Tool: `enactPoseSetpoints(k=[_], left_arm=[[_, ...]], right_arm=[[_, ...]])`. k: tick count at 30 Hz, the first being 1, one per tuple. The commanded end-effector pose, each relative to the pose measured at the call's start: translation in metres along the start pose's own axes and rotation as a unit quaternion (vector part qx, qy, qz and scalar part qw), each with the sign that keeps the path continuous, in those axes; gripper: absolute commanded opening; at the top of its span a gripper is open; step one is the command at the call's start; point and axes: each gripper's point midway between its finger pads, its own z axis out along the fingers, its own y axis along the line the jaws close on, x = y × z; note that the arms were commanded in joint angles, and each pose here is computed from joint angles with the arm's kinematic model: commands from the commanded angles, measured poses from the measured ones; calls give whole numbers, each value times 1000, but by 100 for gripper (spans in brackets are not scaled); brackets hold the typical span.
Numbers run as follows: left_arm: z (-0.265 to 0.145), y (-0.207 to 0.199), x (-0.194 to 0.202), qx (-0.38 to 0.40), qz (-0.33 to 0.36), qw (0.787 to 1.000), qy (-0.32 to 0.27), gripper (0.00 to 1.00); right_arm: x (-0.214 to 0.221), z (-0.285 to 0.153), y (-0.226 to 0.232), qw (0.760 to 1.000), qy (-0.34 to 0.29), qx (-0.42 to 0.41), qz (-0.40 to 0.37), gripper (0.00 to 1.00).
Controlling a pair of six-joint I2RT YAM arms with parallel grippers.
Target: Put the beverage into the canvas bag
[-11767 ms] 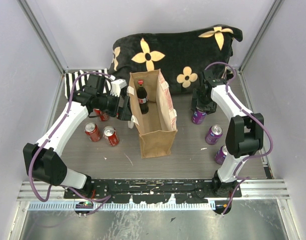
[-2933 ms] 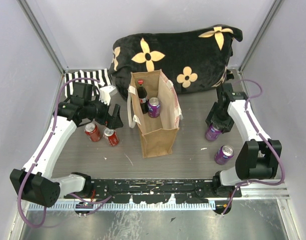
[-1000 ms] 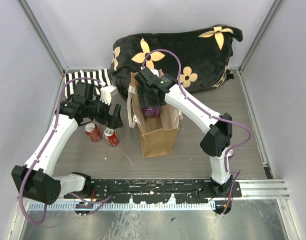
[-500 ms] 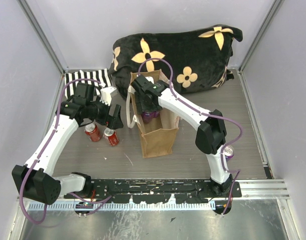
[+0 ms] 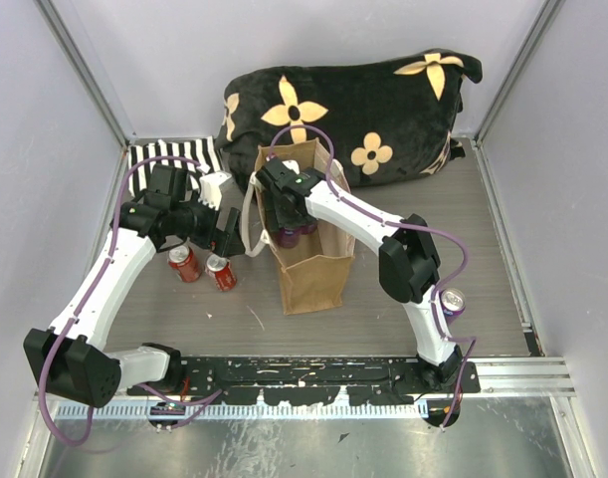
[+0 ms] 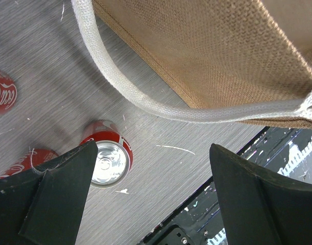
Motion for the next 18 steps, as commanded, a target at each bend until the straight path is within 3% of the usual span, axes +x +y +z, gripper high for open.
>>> enactPoseSetpoints(k=[1, 7, 14, 18], left_arm=[[3, 1, 1, 4, 8, 1000, -9, 98], [5, 2, 2, 6, 10, 1000, -6, 98], [6, 2, 2, 10, 9, 1000, -3, 98], [8, 3, 2, 11, 8, 1000, -1, 98]], right_arm=[[-26, -7, 4, 998, -57, -5, 6, 1], [-14, 4, 0, 999, -44, 5, 3, 5], [-16, 4, -3, 998, -57, 7, 6, 60], [-21, 0, -4, 997, -75, 6, 9, 75]])
